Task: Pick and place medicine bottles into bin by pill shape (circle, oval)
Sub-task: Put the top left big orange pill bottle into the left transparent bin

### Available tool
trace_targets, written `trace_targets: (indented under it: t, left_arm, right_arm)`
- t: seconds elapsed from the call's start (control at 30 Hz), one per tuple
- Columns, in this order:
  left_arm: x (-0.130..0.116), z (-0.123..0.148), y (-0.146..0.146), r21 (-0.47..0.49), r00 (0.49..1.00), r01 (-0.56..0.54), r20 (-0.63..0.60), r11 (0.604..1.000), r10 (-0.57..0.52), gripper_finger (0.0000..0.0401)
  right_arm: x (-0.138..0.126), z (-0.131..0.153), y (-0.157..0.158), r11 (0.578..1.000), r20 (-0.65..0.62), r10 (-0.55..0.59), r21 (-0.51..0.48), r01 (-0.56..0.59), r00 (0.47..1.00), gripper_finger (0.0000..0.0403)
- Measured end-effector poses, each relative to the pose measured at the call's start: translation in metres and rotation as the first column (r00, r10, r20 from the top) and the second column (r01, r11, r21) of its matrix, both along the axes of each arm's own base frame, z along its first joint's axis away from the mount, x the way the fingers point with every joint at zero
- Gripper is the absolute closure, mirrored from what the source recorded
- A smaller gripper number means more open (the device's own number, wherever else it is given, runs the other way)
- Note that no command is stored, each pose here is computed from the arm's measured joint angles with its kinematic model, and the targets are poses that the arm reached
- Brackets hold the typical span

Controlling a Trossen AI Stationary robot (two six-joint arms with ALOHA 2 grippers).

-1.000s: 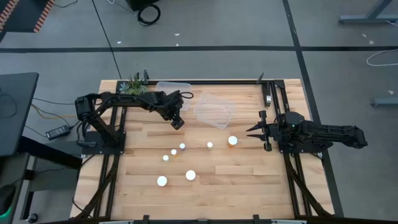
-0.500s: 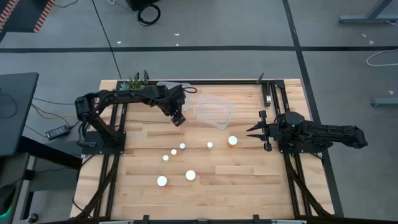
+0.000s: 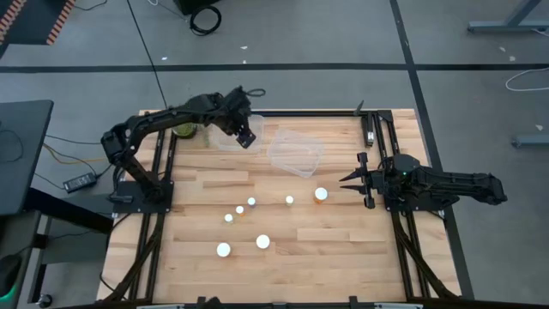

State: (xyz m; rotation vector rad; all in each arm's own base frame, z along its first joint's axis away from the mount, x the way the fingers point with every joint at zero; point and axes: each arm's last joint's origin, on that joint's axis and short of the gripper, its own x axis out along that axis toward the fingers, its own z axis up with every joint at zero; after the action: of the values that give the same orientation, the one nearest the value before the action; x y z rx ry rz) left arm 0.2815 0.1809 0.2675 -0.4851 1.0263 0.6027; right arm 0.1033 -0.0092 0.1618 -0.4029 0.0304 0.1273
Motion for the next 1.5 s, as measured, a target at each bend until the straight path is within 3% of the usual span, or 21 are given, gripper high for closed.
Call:
trace_targets:
  t: [0.3, 0.63, 0.9, 1.23, 1.5]
  left_arm:
    - [-0.009, -0.035, 0.04, -0.054, 0.99, -0.116, -0.088, 0.992, 0.111, 0.0183]
    - [-0.008, -0.079, 0.06, -0.102, 0.972, -0.128, -0.208, 0.987, 0.105, 0.0162]
    - [-0.015, -0.08, 0.069, -0.08, 0.965, -0.152, -0.225, 0.985, 0.131, 0.0179]
    - [-0.02, -0.08, 0.074, -0.049, 0.958, -0.162, -0.247, 0.986, 0.145, 0.0133]
    - [-0.023, -0.068, 0.072, 0.008, 0.958, -0.123, -0.26, 0.992, 0.12, 0.0127]
  right_arm:
    - [0.0, 0.0, 0.0, 1.0, 0.0, 0.0, 0.0, 0.0, 1.0, 0.031]
    - [0.0, 0.0, 0.0, 1.0, 0.0, 0.0, 0.0, 0.0, 1.0, 0.031]
    - [0.0, 0.0, 0.0, 1.0, -0.001, 0.0, 0.0, 0.0, 1.0, 0.031]
    - [0.0, 0.0, 0.0, 1.0, -0.001, 0.0, 0.001, 0.0, 1.0, 0.031]
    - [0.0, 0.0, 0.0, 1.0, -0.002, 0.0, 0.001, 0.0, 1.0, 0.031]
